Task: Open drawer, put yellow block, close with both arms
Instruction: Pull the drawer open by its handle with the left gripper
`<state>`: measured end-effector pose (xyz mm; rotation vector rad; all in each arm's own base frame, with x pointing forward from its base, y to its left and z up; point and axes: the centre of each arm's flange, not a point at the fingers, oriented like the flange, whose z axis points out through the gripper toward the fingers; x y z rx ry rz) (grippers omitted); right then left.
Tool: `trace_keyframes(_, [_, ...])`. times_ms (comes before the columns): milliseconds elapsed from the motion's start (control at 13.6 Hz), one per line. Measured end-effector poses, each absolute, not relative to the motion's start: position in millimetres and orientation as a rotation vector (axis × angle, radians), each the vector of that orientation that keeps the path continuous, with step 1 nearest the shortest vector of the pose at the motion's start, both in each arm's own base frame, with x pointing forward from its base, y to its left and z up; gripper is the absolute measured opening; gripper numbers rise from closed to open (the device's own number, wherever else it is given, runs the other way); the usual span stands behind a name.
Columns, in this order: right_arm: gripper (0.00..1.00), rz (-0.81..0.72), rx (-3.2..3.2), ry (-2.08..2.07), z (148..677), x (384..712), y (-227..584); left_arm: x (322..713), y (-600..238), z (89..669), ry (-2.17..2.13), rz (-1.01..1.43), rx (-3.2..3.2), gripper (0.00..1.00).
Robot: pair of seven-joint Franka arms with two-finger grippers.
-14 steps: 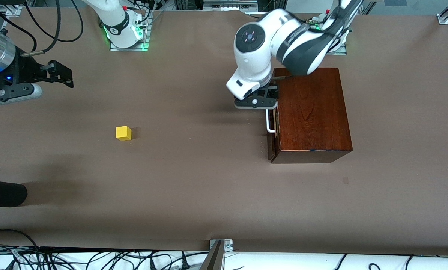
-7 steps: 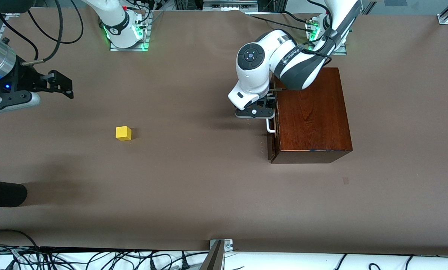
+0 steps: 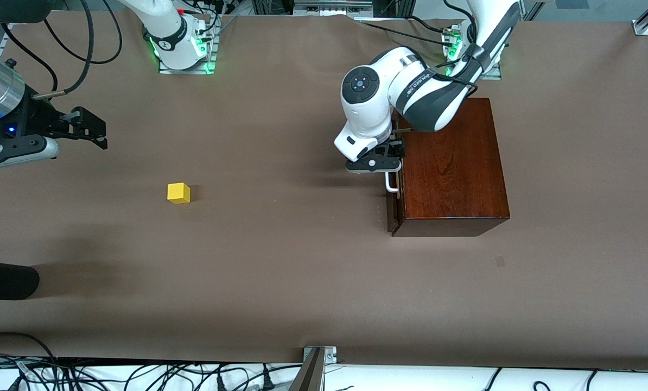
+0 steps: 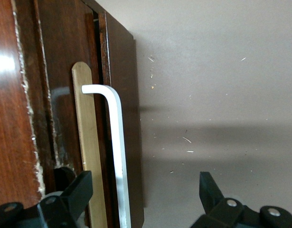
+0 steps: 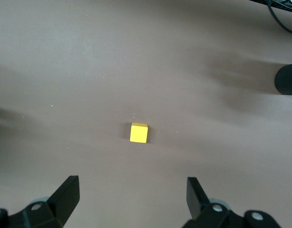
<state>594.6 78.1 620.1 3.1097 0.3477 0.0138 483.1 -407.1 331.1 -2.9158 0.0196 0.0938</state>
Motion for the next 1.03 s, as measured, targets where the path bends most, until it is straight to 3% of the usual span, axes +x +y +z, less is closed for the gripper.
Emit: trace_keyframes(1030, [1.00, 0.095, 3.110, 0.326, 622.8, 602.6, 70.6, 481.9, -423.0, 289.9, -0.025, 0.039, -2.949, 1.00])
